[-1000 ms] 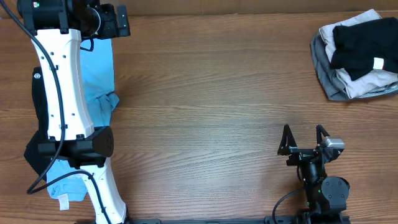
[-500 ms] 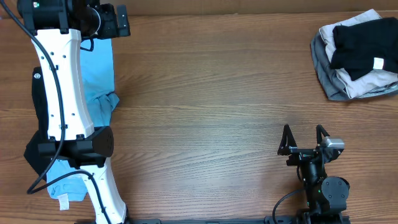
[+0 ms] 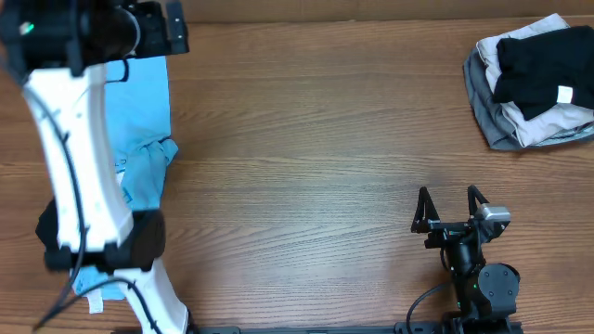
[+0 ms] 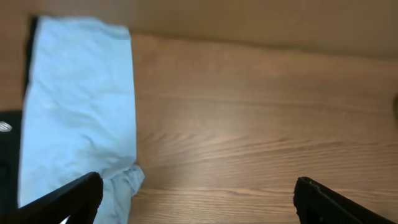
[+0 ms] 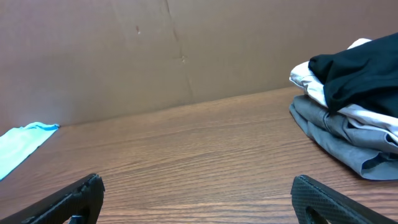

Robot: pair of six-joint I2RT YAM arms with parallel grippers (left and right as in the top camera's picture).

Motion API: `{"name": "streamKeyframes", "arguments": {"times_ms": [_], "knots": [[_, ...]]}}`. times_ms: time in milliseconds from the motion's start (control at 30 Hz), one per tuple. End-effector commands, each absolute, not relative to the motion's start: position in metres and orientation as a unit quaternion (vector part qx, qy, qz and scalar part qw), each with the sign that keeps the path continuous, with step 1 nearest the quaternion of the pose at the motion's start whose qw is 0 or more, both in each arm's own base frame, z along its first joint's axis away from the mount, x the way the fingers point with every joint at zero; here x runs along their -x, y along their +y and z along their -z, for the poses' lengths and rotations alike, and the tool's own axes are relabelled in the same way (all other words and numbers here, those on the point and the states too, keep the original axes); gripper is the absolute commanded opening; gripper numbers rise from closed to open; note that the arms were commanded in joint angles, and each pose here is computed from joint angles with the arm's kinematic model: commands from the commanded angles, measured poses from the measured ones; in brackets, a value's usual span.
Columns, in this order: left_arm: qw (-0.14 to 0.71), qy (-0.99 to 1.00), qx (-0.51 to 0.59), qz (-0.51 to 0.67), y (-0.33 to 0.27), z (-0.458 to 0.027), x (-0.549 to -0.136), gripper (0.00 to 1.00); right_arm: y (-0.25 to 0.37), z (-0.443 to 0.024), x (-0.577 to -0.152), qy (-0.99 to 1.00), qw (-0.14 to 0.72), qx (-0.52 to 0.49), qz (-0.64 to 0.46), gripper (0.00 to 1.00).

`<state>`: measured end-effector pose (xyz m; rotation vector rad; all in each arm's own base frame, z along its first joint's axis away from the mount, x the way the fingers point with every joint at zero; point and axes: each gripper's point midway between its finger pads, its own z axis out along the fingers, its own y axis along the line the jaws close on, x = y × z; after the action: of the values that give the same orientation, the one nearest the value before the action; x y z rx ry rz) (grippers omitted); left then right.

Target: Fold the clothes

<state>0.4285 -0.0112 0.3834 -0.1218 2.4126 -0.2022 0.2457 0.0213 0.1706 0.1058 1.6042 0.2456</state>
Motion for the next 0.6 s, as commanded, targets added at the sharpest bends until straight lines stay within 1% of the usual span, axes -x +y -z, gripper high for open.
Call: {"name": "streamKeyframes", "arguments": {"times_ms": [0,133,300,467,567], "knots": [[0.415,0.905,0.04,0.082,-0.017,-0.44,-0.376,1.0,0.022,-0.17,-0.246,0.714,0.69,-0.049,-0.111,1.0],[0.415,0.905,0.04,0.082,-0.018,-0.449,-0.316,1.0,0.022,-0.17,-0.246,0.714,0.69,-0.049,-0.111,1.0],[0.379,0.921,0.045,0.08,-0.018,-0.418,-0.25,1.0,0.022,-0.17,-0.246,0.714,0.69,-0.049,-0.111,1.0],[0.354,0.933,0.039,0.057,-0.012,-0.377,-0.205,1.0,0.022,-0.17,-0.246,0.714,0.69,-0.049,-0.111,1.0],[0.391,0.917,0.03,0.073,-0.018,-0.368,-0.202,1.0,0.022,-0.17,-0.246,0.714,0.69,-0.049,-0.111,1.0]]}}
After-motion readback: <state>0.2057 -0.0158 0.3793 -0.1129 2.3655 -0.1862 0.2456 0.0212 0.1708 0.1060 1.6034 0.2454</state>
